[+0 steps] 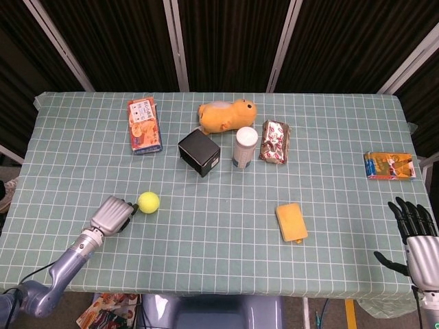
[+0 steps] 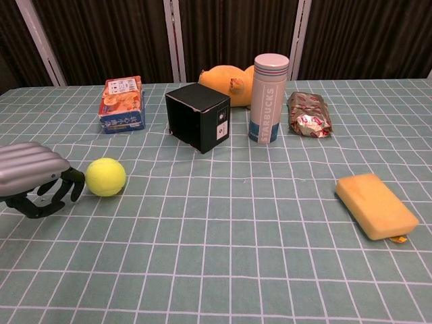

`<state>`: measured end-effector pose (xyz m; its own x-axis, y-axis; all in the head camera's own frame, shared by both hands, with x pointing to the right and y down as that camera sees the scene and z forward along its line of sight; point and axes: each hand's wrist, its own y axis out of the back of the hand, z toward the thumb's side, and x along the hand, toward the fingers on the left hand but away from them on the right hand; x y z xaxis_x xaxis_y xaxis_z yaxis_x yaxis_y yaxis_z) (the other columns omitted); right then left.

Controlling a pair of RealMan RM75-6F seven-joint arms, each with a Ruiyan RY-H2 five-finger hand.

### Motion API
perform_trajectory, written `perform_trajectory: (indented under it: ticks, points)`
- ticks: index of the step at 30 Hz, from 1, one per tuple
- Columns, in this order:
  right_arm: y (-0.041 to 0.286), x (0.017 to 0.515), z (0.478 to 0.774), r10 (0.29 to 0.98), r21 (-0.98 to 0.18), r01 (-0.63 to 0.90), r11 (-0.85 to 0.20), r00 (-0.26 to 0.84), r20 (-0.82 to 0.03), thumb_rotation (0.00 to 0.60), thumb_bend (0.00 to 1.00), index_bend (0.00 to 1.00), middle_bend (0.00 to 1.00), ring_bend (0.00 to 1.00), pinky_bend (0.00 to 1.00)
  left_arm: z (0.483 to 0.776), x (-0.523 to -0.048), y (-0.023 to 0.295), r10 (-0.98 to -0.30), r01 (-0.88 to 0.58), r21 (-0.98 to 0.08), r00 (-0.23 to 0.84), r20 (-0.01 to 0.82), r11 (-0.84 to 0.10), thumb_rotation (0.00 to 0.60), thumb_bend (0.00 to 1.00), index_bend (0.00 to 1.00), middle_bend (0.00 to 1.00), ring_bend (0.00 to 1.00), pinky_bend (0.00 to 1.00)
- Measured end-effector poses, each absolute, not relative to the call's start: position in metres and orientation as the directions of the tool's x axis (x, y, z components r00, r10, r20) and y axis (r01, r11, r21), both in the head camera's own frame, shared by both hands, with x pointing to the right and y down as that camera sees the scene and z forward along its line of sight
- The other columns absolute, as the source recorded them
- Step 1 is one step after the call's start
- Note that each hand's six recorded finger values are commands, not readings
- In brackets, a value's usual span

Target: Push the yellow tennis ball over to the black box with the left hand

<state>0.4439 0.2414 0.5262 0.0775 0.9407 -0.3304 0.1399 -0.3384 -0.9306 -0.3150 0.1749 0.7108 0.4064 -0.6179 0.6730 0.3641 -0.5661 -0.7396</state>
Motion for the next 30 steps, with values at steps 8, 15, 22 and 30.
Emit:
perform_trajectory:
  ticks: [8,15,22,30]
  points:
    - [0.241,0.444,0.525,0.942,-0.932,0.143,-0.334,0.077,-0.326,0.600,0.12,0.00,0.00,0.00,0.00,0.712,-0.305,0.171,-0.625,0.315,-0.759,0.434,0.649,-0.569,0.600,0.44,0.43,0.54,0.56,0.63]
    - [0.241,0.443,0.524,0.942,-0.932,0.145,-0.333,0.080,-0.324,0.600,0.11,0.00,0.00,0.00,0.00,0.715,-0.295,0.167,-0.628,0.278,-0.773,0.459,0.628,-0.570,0.600,0.44,0.42,0.53,0.56,0.62]
    - [0.243,0.443,0.520,0.947,-0.936,0.147,-0.321,0.084,-0.311,0.600,0.12,0.00,0.00,0.00,0.00,0.721,-0.288,0.165,-0.625,0.256,-0.769,0.461,0.630,-0.586,0.600,0.44,0.40,0.53,0.56,0.62]
    - [0.242,0.446,0.519,0.948,-0.936,0.150,-0.318,0.075,-0.310,0.600,0.11,0.00,0.00,0.00,0.00,0.711,-0.278,0.173,-0.599,0.180,-0.754,0.505,0.622,-0.632,0.600,0.44,0.41,0.59,0.61,0.65]
